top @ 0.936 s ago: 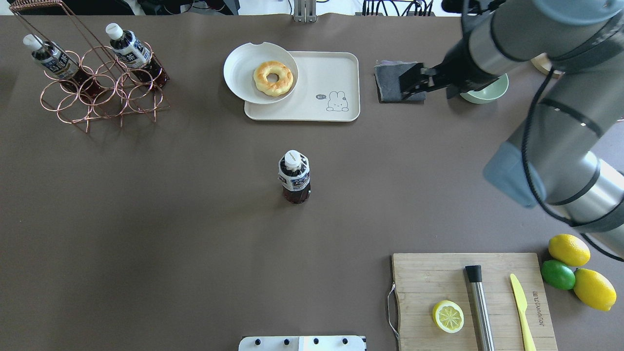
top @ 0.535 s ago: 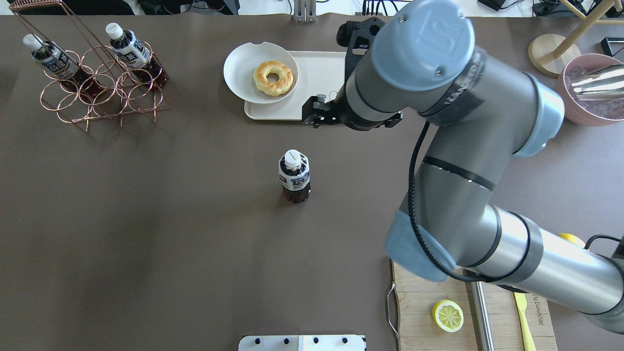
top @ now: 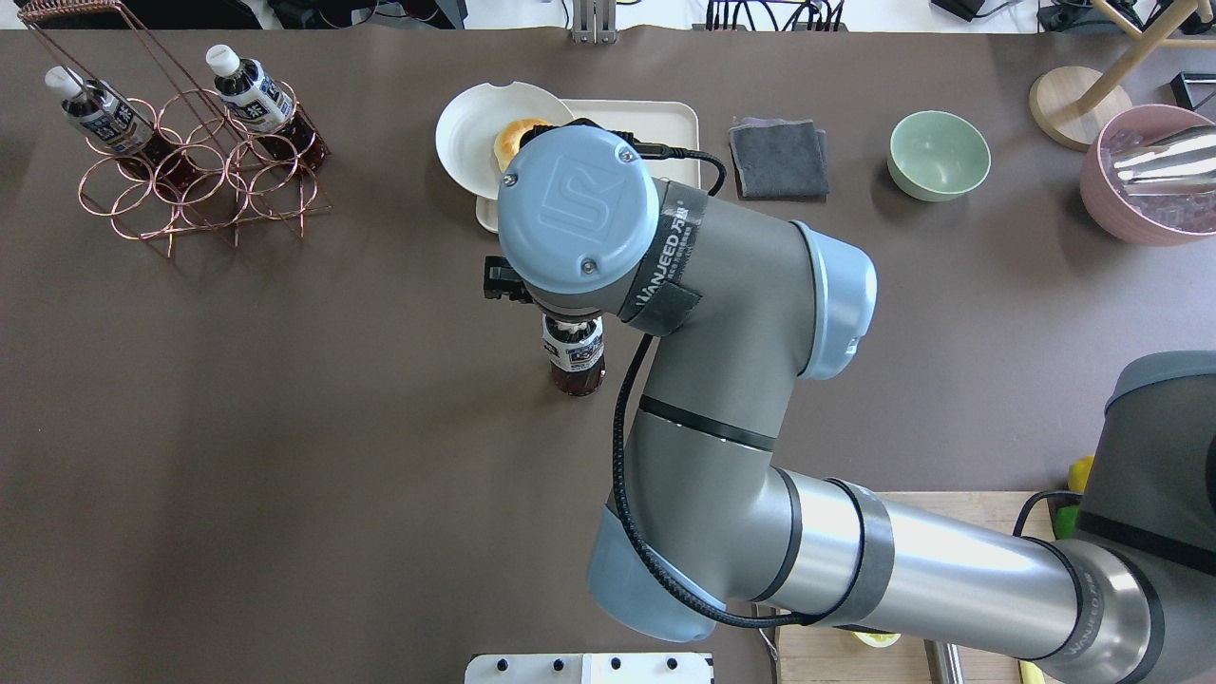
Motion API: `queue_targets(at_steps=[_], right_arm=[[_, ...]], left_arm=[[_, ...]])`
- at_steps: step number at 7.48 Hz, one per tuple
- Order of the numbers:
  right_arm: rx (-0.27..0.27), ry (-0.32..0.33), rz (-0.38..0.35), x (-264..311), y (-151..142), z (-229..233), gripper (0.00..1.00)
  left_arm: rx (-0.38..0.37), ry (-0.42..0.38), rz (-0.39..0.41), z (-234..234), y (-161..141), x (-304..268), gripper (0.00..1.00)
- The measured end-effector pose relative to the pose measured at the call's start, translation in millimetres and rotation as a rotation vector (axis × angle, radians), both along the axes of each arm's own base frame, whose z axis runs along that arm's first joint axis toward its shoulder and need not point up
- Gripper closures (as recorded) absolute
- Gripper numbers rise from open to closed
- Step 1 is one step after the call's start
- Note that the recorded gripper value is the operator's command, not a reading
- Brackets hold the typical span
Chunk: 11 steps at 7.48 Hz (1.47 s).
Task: Place tea on tray
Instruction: 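Reach the right gripper over and grasp the standing tea bottle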
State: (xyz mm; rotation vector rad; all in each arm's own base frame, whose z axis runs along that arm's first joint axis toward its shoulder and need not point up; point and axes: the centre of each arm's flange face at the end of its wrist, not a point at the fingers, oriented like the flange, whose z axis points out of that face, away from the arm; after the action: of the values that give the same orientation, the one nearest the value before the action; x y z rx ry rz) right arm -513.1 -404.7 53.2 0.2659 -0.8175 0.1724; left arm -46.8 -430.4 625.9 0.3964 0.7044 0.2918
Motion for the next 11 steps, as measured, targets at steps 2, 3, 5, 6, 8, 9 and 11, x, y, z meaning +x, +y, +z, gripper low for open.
queue_targets(at_steps=[2, 3, 5, 6, 8, 9, 11], right_arm=[[-0.009, 0.036, 0.002, -26.2, -1.0, -1.5, 0.05], [-0.01, 0.042, 0.003, -31.1, -2.7, -3.4, 0.1], [-0.012, 0.05, 0.002, -33.8, -4.1, -1.7, 0.13], [-0.007, 0.057, 0.001, -32.2, -7.4, 1.3, 0.14], [0.01, 0.069, -0.011, -28.6, -12.8, 3.6, 0.27], [0.013, 0.07, -0.014, -27.9, -13.6, 3.8, 0.56], [0.013, 0.067, -0.016, -26.0, -13.0, 4.5, 1.0]], left_arm=[[-0.008, 0.002, -0.001, 4.8, 6.3, -0.9, 0.0], [-0.008, 0.002, -0.001, 4.8, 7.0, -1.0, 0.0], [-0.007, 0.003, -0.002, 3.9, 6.8, -1.1, 0.0], [-0.007, 0.003, -0.002, 3.7, 6.8, -1.1, 0.0], [-0.007, 0.003, -0.002, 4.1, 7.2, -1.1, 0.0], [-0.007, 0.003, -0.001, 4.3, 7.2, -1.1, 0.0], [-0.008, 0.004, -0.004, 3.4, 7.0, -1.1, 0.0]])
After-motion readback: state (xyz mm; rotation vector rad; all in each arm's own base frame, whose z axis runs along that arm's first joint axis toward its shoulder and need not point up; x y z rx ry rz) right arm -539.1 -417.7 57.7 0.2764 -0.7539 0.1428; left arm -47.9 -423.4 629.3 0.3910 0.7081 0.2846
